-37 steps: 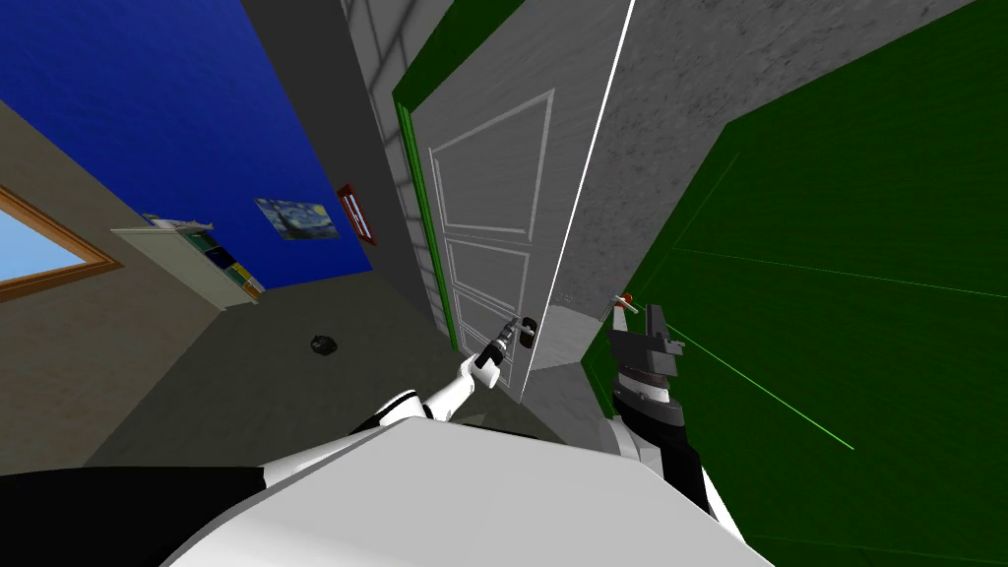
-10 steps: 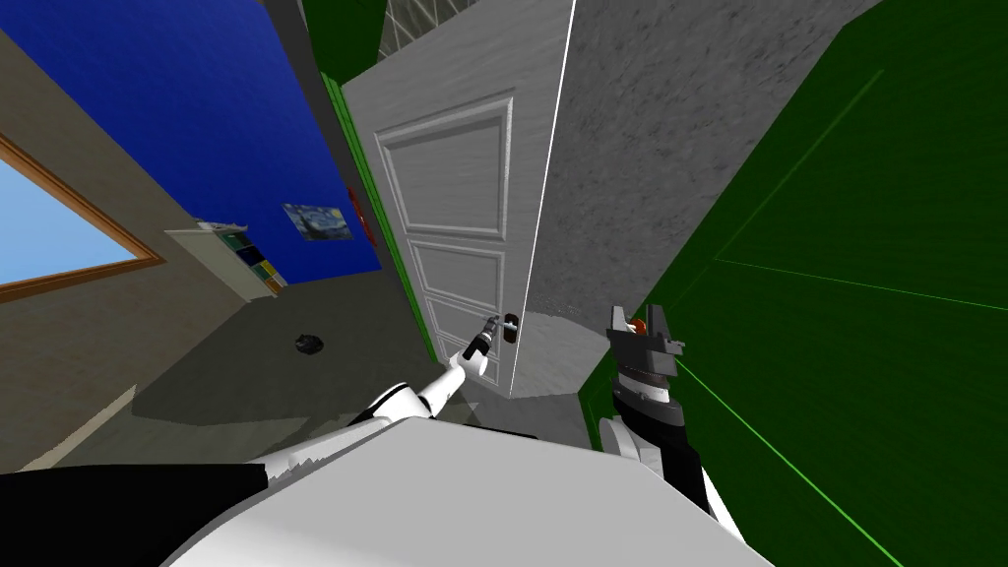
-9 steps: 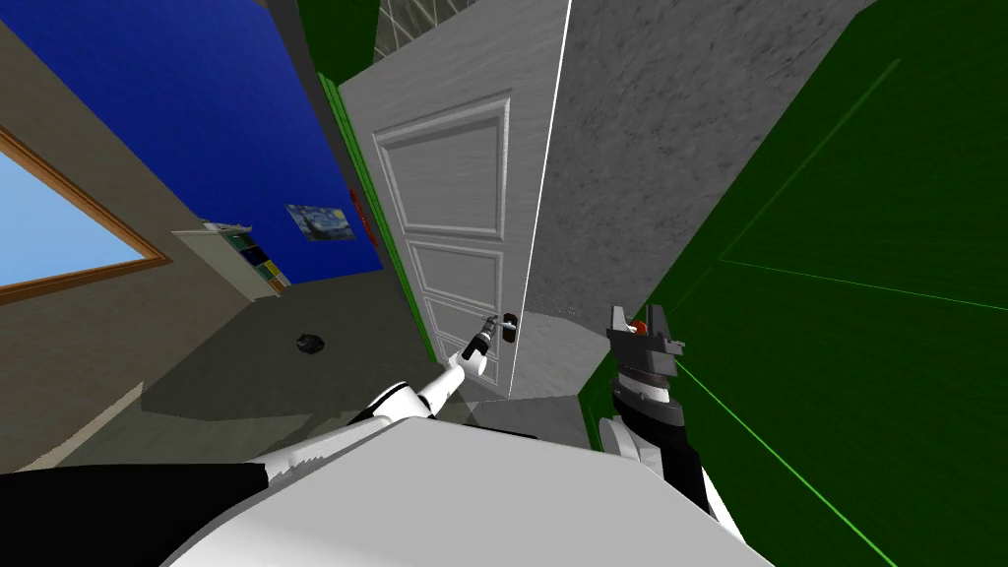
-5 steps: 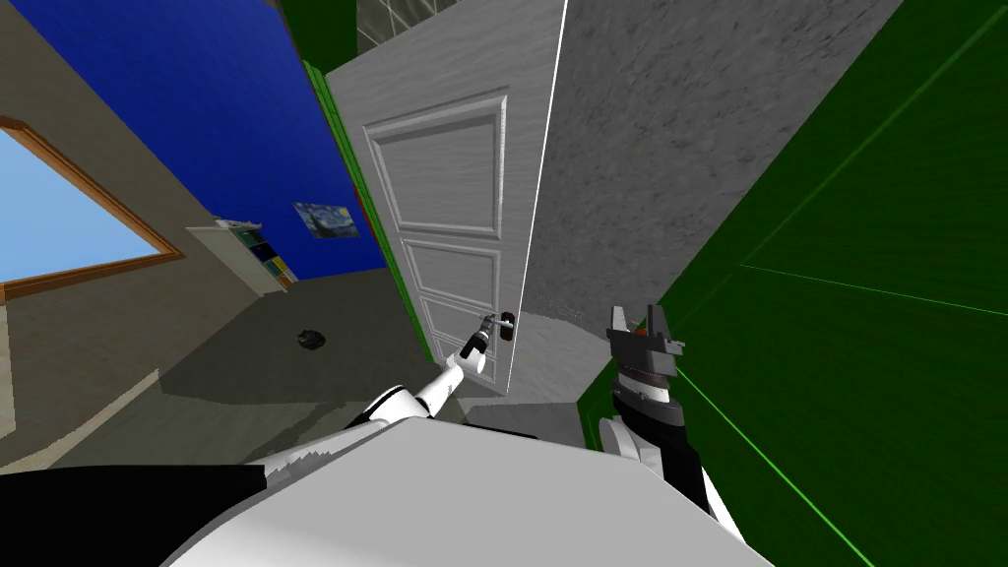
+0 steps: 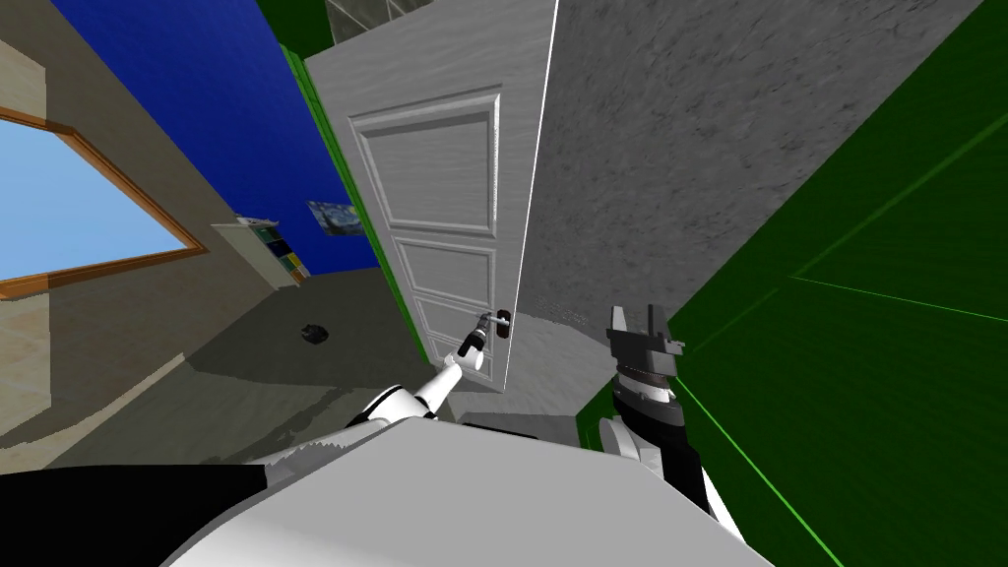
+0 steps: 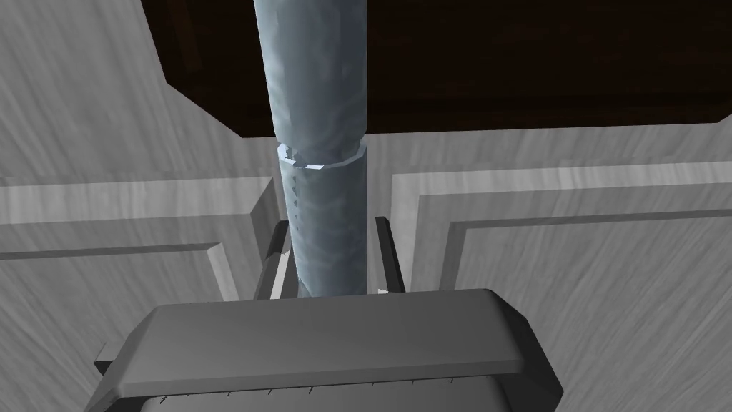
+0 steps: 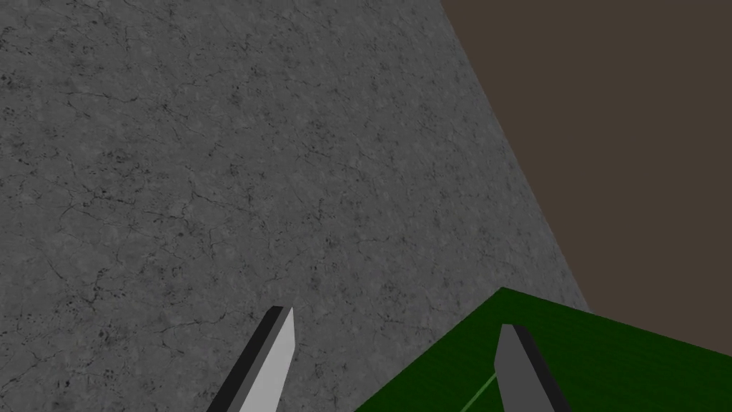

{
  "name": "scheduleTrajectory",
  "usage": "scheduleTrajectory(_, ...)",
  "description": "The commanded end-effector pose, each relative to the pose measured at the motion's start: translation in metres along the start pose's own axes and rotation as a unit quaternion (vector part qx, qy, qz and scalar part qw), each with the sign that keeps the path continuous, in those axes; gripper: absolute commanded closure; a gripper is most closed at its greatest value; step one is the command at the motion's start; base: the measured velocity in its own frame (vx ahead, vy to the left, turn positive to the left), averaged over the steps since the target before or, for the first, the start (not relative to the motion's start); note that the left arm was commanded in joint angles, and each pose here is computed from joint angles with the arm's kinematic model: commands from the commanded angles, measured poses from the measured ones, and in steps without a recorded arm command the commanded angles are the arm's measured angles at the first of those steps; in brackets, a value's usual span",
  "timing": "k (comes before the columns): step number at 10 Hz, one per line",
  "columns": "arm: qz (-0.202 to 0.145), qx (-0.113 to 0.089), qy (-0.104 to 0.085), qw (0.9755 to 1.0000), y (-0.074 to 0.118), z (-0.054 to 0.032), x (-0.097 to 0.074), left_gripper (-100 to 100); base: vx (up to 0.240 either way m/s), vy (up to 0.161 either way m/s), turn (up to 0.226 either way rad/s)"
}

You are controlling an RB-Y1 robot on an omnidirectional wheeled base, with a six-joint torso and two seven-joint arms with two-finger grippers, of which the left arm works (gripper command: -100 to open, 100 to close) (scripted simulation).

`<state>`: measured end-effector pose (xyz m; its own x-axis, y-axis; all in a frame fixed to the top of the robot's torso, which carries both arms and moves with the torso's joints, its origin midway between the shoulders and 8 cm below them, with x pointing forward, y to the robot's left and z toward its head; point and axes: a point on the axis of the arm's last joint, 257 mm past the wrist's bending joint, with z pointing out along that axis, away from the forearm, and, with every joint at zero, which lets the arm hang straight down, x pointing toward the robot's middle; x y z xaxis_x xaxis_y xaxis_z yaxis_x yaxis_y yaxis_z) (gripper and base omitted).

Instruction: Push the door open

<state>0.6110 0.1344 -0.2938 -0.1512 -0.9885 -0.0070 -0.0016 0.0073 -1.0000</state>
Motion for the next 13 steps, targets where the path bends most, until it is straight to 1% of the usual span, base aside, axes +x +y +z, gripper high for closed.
scheduleTrajectory(1, 0.0, 0.0, 0.0, 1.0, 0.0, 0.0, 0.0, 100, 0.053, -0.058, 0.051)
scheduleTrajectory(2, 0.007, 0.002, -0.007, 1.0, -0.002, 0.001, -0.011, 100, 0.152, -0.015, 0.09)
scheduleTrajectory(5, 0.015, 0.003, -0.013, 0.9998, -0.003, 0.0014, -0.021, 100, 0.216, -0.002, 0.148)
scheduleTrajectory(7, 0.017, 0.003, -0.013, 0.9998, -0.003, 0.0015, -0.022, 100, 0.117, -0.011, 0.045)
scheduleTrajectory(9, 0.022, 0.003, -0.017, 0.9996, -0.003, 0.0018, -0.028, 100, 0.15, 0.015, 0.14)
scheduleTrajectory(11, 0.026, 0.003, -0.021, 0.9994, -0.004, 0.002, -0.033, 100, 0.16, -0.036, 0.135)
scheduleTrajectory(13, 0.026, 0.003, -0.021, 0.9994, -0.004, 0.002, -0.033, 100, 0.092, -0.018, 0.029)
